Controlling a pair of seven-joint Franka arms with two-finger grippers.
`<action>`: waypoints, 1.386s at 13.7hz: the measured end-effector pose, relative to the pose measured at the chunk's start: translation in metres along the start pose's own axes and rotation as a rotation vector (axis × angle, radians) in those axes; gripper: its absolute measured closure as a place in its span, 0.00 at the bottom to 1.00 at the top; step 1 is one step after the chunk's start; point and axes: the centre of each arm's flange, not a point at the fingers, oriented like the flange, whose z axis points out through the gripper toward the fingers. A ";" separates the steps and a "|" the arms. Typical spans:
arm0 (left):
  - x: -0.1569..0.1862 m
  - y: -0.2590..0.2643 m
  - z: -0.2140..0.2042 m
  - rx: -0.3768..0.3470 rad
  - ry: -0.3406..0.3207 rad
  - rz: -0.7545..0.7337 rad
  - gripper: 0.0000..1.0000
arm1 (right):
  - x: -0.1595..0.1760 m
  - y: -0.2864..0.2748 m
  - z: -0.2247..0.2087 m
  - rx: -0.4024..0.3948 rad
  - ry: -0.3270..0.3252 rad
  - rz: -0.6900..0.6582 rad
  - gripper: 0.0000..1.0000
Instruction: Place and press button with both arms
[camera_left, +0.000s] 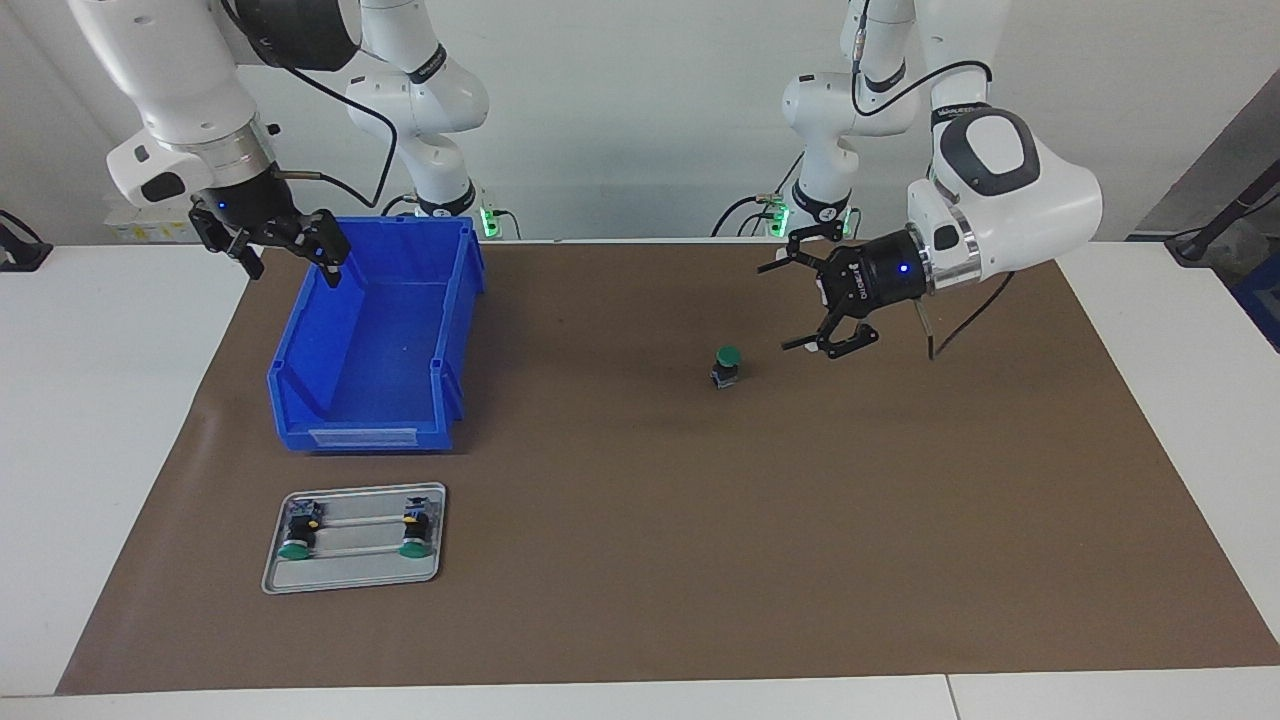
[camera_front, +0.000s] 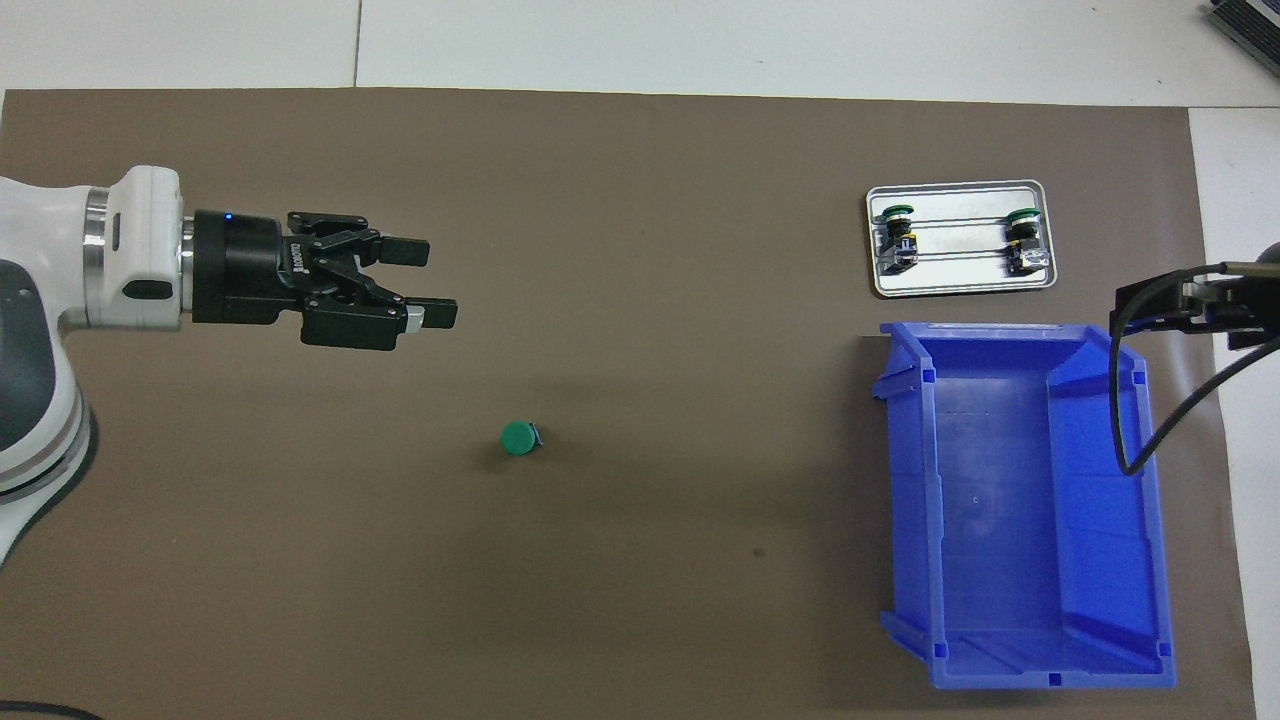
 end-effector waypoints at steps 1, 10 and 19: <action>0.000 0.009 -0.012 0.085 -0.064 -0.042 0.00 | 0.000 0.000 0.000 0.000 0.000 0.000 0.00; -0.020 0.033 -0.017 0.470 -0.356 -0.424 0.00 | 0.000 0.000 0.000 0.000 0.000 0.000 0.00; -0.004 0.070 0.028 0.739 -0.300 -0.594 0.30 | 0.000 0.000 0.000 0.000 0.000 0.000 0.00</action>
